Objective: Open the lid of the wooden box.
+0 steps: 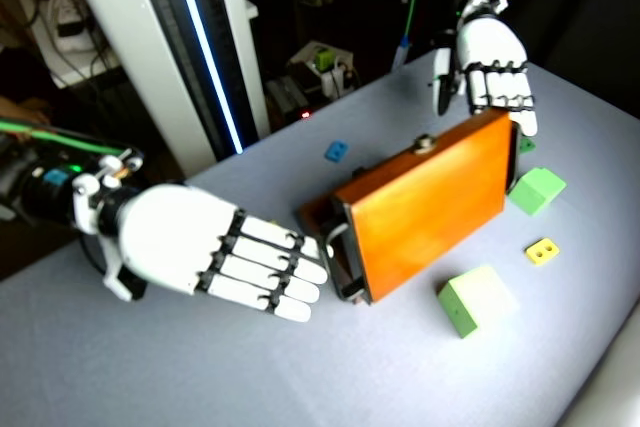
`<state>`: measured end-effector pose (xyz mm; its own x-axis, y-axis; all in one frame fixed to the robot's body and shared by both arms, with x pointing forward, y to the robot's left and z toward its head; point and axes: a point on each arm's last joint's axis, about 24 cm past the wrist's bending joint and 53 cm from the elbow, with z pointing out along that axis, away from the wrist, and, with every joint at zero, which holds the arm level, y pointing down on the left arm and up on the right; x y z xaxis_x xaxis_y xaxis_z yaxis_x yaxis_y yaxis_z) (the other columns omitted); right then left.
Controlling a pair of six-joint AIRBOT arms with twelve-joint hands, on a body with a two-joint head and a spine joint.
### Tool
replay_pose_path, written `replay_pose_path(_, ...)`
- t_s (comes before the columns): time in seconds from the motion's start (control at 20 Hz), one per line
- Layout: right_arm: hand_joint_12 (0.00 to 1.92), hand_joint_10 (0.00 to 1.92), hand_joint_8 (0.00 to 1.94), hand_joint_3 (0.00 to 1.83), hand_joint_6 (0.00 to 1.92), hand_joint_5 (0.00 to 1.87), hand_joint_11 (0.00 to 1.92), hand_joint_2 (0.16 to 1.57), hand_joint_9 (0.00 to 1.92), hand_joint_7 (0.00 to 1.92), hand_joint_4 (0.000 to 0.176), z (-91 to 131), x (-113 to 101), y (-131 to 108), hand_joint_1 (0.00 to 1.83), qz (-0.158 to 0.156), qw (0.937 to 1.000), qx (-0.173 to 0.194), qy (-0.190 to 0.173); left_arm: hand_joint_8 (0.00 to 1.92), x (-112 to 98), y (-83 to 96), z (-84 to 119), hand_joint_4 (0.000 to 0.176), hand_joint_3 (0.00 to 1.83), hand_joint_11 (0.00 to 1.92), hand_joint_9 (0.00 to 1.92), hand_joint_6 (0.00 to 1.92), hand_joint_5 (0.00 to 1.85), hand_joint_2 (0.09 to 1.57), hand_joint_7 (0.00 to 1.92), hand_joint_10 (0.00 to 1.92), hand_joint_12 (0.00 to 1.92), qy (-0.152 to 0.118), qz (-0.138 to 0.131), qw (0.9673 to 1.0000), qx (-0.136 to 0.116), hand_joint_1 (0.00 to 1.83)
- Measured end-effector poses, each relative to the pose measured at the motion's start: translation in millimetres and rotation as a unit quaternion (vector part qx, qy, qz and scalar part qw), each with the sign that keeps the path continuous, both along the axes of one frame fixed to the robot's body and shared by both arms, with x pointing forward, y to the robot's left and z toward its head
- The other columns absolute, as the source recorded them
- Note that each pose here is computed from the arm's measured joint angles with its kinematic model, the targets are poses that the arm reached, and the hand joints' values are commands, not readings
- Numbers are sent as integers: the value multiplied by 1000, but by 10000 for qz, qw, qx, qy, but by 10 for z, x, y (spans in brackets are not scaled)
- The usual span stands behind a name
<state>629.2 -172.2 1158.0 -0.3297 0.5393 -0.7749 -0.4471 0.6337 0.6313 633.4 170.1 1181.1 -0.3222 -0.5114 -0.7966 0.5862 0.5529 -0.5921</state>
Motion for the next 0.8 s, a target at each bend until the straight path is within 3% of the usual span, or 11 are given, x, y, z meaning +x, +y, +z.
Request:
replay_pose_path(0.1,0,0,0,2,0,0,0,1433,0,0,0,-6,25,-5,843,-23,10000,22,-9,0,27,-49,-11,0,0,0,0,0,0,1360,0,0,0,-23,-45,10000,38,599)
replay_pose_path(0.15,0,0,0,3,0,0,0,1437,0,0,0,-19,41,-7,841,-41,10000,32,3,0,58,-58,-7,23,2,0,0,0,0,1365,0,0,0,-26,-30,10000,24,570)
replay_pose_path(0.25,0,0,0,1,0,0,0,1433,0,0,0,-11,80,-10,820,-87,9999,91,2,0,119,-48,-13,20,0,0,0,0,0,1354,0,0,0,-12,27,10000,49,633)
replay_pose_path(0.3,0,0,0,1,0,0,0,1433,0,0,0,-8,96,-6,819,-100,9999,117,-2,0,148,-33,-7,42,0,0,0,0,0,1351,0,0,0,-4,70,10000,27,622)
replay_pose_path(0.4,0,0,0,0,0,0,0,1430,0,0,0,15,135,4,814,-110,9998,146,-42,0,196,-34,-2,50,0,0,0,0,0,1354,0,0,0,-7,109,9999,9,627)
replay_pose_path(0.45,0,0,0,0,0,0,0,1430,0,0,0,10,160,9,814,-136,9997,180,-23,0,222,-35,-15,50,0,0,0,0,0,1354,0,0,0,12,135,9999,8,627)
replay_pose_path(0.5,0,0,0,0,0,0,0,1426,0,0,0,6,191,28,776,-135,9997,194,-22,0,254,-42,-20,36,0,0,0,0,0,1353,0,0,0,12,152,9999,-5,626)
replay_pose_path(0.7,0,0,0,0,0,0,0,1418,0,0,0,-21,253,40,818,-176,9996,211,34,0,316,-39,-32,40,0,0,0,0,0,1346,0,0,0,65,228,9997,-49,636)
replay_pose_path(0.8,0,0,0,0,0,0,0,1404,0,0,0,-23,254,39,867,-179,9996,211,38,0,314,-40,-27,32,0,0,0,0,0,1350,0,0,0,54,223,9997,-52,625)
